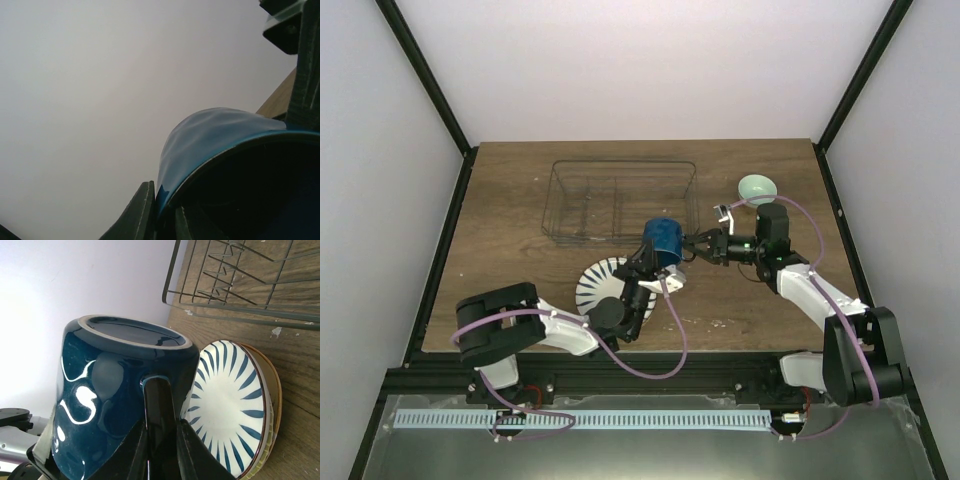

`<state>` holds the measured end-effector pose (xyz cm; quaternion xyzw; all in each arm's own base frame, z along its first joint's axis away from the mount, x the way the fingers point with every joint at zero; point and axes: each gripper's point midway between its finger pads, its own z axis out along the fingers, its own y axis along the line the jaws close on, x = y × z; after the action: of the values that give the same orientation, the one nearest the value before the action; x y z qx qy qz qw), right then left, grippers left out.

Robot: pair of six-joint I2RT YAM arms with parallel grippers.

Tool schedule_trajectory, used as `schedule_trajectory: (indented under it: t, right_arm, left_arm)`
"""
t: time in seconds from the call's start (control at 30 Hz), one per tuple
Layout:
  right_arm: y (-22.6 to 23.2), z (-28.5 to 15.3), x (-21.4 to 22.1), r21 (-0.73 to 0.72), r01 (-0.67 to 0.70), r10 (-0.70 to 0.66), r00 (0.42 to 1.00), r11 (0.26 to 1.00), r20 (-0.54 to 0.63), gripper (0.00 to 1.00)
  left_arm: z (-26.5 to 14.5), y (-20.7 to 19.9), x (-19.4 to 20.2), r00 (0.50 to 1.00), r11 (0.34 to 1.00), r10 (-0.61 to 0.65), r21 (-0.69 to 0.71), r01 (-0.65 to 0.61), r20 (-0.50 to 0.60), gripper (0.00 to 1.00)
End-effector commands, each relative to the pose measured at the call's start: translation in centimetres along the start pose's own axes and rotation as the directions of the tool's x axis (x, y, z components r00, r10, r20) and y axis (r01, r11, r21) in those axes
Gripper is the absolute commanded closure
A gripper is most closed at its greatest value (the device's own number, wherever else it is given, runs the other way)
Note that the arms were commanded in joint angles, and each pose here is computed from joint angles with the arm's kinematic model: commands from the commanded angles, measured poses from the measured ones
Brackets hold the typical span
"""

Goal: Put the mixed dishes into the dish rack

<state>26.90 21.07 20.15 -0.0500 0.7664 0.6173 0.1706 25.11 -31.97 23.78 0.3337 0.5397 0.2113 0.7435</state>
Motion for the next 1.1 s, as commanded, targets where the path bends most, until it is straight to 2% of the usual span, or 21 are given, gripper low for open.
schedule_trajectory:
  t: [0.0,0.13,0.23,0.33,0.4,0.57,0.73,0.87,1.07]
  right_arm:
    - [2.0,0.0,-0.1,-0.047,0.140,-0.140,0.990,0.989,0.002,0.99]
    - [2.2,-0.2,-0.7,-0.023,0.152,-0.151,0.988,0.988,0.032,0.99]
    - [2.7,-0.3,-1.4,-0.001,0.171,-0.170,0.984,0.985,0.057,0.99]
    - [2.7,-0.4,-2.5,0.045,0.183,-0.186,0.979,0.982,0.085,0.99]
    - [2.7,-0.6,-3.6,0.101,0.208,-0.219,0.969,0.973,0.112,0.99]
    - [2.5,-0.7,-5.4,0.169,0.234,-0.257,0.958,0.957,0.130,0.99]
    - [1.9,-0.7,-6.2,0.211,0.235,-0.266,0.954,0.949,0.136,0.99]
    - [0.6,-1.5,-7.0,0.319,0.240,-0.299,0.942,0.917,0.150,0.99]
    - [0.0,-1.9,-8.1,0.367,0.255,-0.328,0.932,0.895,0.154,0.99]
  left_arm:
    - [0.4,2.7,-2.6,0.975,0.972,-0.213,-0.081,0.219,0.067,0.82]
    - [0.2,3.0,-1.4,0.979,0.973,-0.206,-0.106,0.206,0.014,0.53]
    - [0.0,3.2,-0.3,0.977,0.970,-0.213,-0.125,0.209,-0.026,0.35]
    - [-0.2,3.6,0.7,0.970,0.964,-0.235,-0.147,0.224,-0.063,0.23]
    - [-0.4,3.8,1.3,0.966,0.960,-0.243,-0.161,0.227,-0.088,0.18]
    - [-0.2,3.3,1.7,0.963,0.967,-0.229,-0.148,0.208,-0.141,0.15]
    - [0.9,0.4,0.2,0.953,0.963,-0.263,0.017,0.269,-0.151,0.15]
    - [1.2,-1.5,-1.0,0.932,0.920,-0.314,0.186,0.346,-0.181,0.15]
    - [0.9,-2.7,-2.8,0.908,0.808,-0.345,0.417,0.417,-0.239,0.16]
